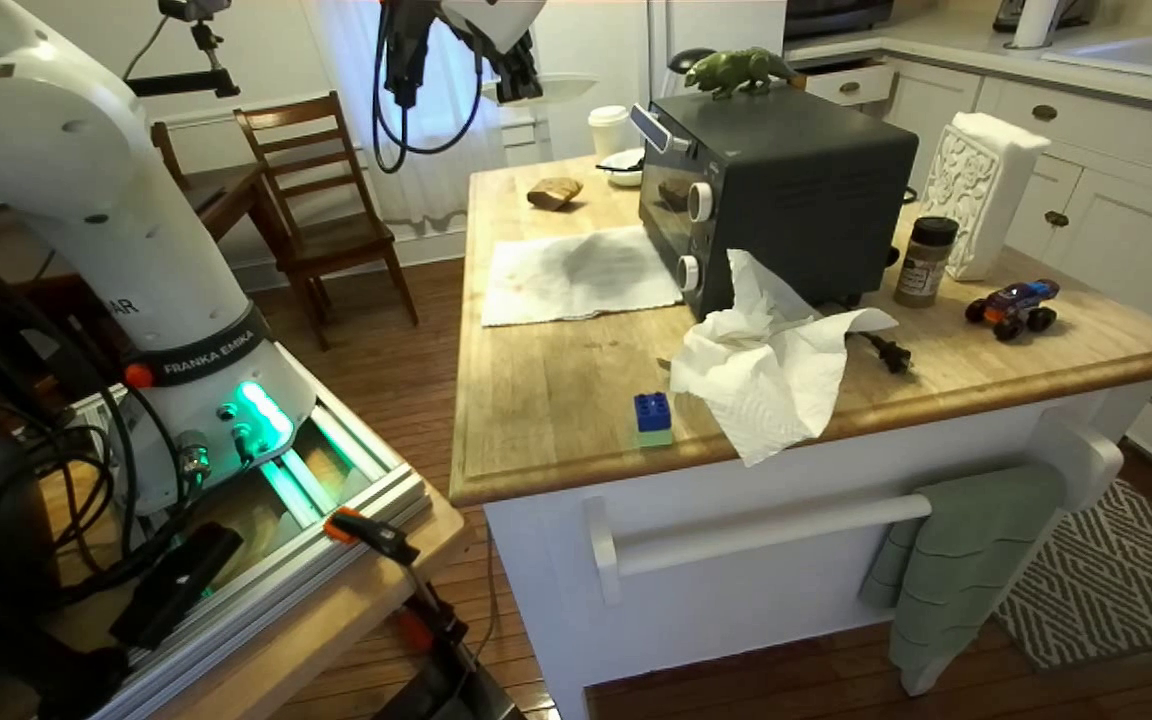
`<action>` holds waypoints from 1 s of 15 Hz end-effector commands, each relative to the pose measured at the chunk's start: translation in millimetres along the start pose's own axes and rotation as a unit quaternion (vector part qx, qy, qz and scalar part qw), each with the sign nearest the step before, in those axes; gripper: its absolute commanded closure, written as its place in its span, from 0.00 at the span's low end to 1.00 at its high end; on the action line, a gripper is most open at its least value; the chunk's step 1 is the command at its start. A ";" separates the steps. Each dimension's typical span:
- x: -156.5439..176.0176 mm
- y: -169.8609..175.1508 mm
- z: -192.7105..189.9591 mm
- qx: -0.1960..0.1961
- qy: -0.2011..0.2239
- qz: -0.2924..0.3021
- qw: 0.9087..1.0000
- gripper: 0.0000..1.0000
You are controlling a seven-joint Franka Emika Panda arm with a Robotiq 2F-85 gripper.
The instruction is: Remove the white plate from on top of the microwave and put it on the table
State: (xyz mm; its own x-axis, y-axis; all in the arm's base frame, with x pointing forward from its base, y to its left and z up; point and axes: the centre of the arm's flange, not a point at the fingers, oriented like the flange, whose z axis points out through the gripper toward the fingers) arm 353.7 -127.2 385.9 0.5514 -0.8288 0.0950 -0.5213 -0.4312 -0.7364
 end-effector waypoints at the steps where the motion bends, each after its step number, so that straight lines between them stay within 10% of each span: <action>1: 0.0 0.0 0.0 0.000 0.000 0.000 1.000 0.92; 7: -36.7 -8.2 69.6 -0.020 -0.060 -0.013 0.998 0.98; 15: -42.5 15.9 129.2 -0.043 -0.014 0.028 0.999 0.98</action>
State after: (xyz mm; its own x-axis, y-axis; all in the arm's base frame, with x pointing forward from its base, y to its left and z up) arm 382.3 -58.6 306.5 0.5848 -0.8110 0.0161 -0.6007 -0.4463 -0.6634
